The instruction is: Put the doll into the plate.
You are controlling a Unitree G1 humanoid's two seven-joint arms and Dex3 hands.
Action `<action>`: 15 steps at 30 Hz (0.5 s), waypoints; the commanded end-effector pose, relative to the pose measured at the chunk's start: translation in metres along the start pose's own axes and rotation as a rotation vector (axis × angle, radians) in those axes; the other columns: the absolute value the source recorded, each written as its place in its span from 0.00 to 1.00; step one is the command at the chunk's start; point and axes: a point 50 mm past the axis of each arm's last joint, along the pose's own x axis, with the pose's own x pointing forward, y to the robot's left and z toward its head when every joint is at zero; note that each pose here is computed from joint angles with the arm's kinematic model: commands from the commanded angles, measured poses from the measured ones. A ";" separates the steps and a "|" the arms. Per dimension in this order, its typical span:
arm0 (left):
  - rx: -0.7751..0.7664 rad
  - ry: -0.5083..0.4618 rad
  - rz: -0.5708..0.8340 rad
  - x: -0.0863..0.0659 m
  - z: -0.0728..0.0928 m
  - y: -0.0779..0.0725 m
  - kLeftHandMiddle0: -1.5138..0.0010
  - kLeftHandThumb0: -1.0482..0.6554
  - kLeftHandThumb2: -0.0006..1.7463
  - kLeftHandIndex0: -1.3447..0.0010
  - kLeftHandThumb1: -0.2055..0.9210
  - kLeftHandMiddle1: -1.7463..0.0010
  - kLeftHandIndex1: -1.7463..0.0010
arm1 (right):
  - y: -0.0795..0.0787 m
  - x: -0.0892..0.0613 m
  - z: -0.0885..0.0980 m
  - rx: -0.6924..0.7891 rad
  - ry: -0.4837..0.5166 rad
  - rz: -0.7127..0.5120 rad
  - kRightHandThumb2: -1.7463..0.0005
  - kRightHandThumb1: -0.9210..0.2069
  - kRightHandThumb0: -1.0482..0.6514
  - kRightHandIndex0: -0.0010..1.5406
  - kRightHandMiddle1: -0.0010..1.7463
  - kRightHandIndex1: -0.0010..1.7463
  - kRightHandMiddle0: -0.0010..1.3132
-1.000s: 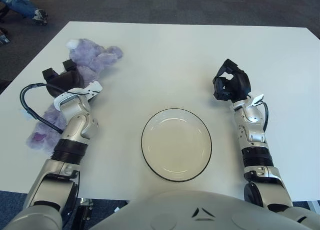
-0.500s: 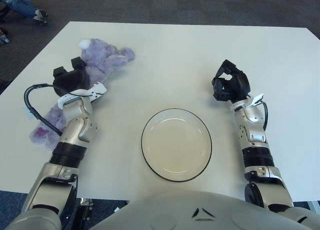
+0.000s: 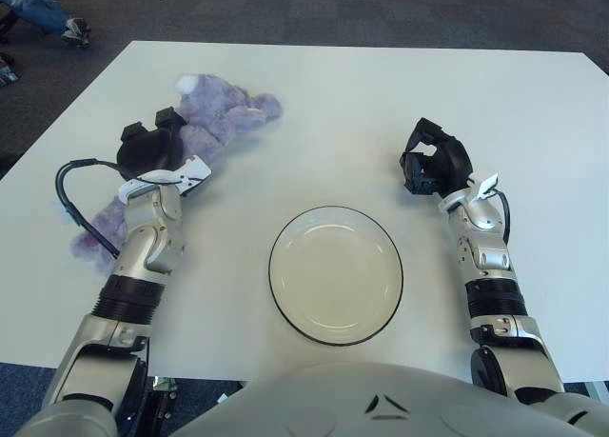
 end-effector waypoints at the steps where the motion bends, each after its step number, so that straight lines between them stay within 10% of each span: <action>1: -0.012 -0.011 -0.006 -0.005 -0.001 -0.005 0.57 0.90 0.79 0.23 0.41 0.00 0.00 | -0.003 0.000 0.003 -0.002 -0.005 0.010 0.30 0.47 0.35 0.80 1.00 1.00 0.42; 15: -0.156 -0.147 0.054 -0.011 0.007 -0.003 0.52 0.93 0.86 0.23 0.33 0.00 0.00 | -0.004 0.001 0.003 -0.022 0.007 0.022 0.32 0.45 0.35 0.80 1.00 1.00 0.41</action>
